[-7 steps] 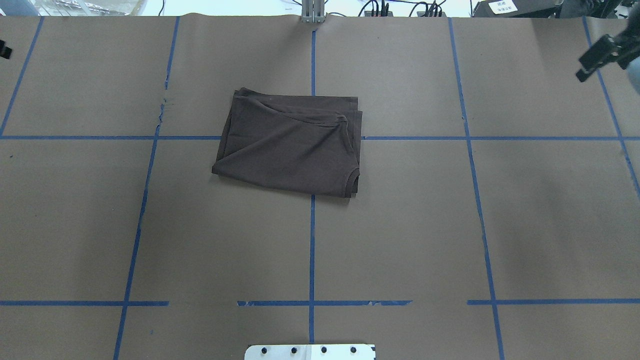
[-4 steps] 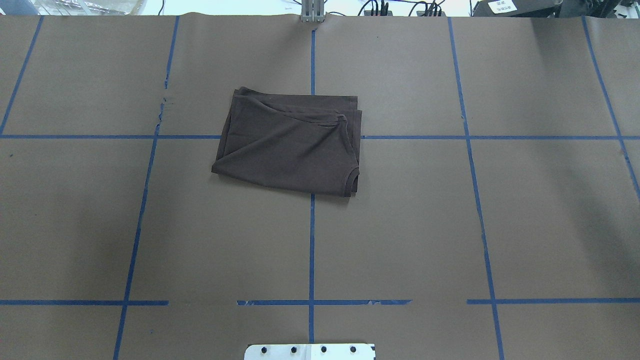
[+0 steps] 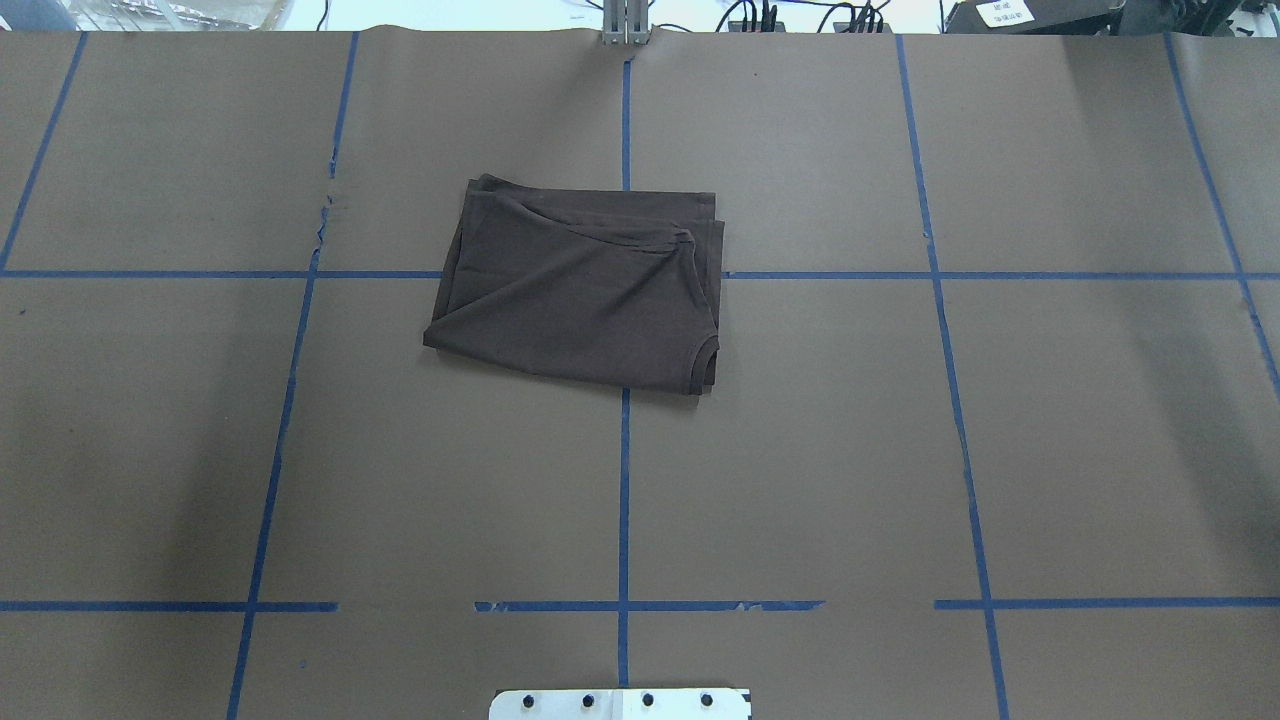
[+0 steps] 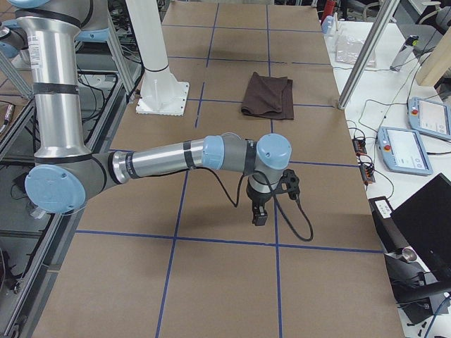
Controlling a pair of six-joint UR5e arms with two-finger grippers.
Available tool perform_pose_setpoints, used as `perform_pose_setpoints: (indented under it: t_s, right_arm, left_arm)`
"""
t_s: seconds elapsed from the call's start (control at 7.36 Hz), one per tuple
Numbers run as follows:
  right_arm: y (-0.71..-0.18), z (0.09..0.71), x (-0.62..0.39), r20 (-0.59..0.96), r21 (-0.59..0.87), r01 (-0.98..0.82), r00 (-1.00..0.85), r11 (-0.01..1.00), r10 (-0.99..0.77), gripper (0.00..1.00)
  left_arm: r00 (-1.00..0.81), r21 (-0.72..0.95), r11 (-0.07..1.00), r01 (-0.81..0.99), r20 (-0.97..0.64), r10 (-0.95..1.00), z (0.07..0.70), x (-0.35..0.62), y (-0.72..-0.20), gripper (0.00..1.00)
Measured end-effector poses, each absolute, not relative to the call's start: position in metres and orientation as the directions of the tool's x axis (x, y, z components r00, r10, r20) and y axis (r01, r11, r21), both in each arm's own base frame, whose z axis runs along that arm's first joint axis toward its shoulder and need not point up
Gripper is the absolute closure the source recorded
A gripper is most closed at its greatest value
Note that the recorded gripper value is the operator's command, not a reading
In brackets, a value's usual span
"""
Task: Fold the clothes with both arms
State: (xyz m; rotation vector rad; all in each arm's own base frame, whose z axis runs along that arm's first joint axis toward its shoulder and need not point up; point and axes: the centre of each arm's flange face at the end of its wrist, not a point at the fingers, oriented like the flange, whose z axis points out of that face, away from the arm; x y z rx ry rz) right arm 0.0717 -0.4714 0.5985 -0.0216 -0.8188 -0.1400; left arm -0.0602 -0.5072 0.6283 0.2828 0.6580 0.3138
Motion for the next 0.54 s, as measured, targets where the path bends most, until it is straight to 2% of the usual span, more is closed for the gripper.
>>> perform_pose_setpoints:
  t_s: [0.54]
  right_arm:
    - [-0.453, 0.650, 0.075, 0.742, 0.017, 0.110, 0.664, 0.994, -0.086, 0.00]
  left_arm:
    - [0.723, 0.287, 0.939, -0.190, -0.606, 0.332, 0.616, -0.059, -0.497, 0.00]
